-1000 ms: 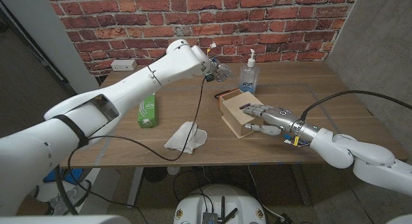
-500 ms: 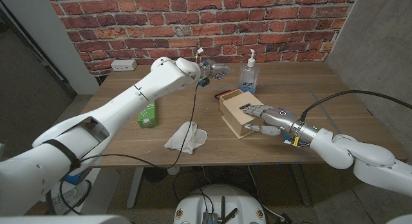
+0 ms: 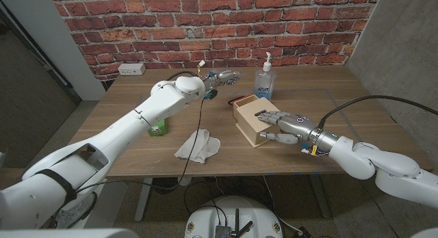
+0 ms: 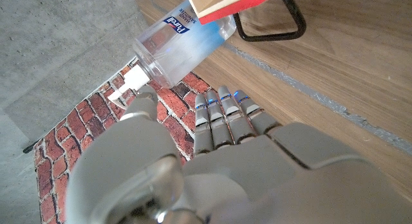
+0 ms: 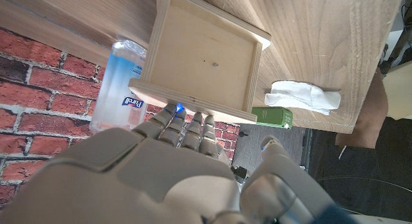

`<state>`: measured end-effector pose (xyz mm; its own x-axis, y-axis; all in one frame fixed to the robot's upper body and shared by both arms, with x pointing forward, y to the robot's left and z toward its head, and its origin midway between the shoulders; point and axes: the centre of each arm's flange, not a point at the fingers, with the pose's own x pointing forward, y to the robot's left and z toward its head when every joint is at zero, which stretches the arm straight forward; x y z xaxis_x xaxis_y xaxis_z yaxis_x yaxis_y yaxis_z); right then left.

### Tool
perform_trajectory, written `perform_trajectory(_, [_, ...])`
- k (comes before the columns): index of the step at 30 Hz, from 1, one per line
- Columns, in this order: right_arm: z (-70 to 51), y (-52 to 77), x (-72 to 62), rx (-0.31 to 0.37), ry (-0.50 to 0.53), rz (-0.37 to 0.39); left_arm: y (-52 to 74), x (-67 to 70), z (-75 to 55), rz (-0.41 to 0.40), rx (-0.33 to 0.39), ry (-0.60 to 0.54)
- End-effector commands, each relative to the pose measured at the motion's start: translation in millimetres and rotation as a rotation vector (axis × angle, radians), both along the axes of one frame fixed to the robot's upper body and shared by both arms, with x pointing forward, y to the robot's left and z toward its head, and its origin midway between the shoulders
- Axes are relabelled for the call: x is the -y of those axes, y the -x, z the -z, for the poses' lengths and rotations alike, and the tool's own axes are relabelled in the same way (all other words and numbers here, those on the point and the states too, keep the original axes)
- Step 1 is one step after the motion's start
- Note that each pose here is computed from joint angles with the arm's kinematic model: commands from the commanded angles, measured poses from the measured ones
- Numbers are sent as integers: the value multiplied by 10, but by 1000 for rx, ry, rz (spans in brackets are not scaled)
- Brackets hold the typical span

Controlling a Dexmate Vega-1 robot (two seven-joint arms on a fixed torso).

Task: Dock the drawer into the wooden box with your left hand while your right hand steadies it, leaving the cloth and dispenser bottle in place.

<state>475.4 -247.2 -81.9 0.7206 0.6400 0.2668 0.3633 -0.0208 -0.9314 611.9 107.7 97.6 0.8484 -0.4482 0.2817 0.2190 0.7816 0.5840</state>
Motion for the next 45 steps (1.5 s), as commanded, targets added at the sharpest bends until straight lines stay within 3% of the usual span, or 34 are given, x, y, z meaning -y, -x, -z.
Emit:
perform_trajectory(1, [-37,-7,-30,7,-5,-4,-50,-194,282,42,49,69])
perform_trajectory(8, [-39,-7,-34,6,-4,-2,-45,-246,391,59,70,96])
perform_trajectory(19, [-29,18,-41,6,-4,1,-51,-296,499,97,30,97])
perform_trajectory(45, [-81,19,-53,26,-6,9,-181,-228,682,165,-56,83])
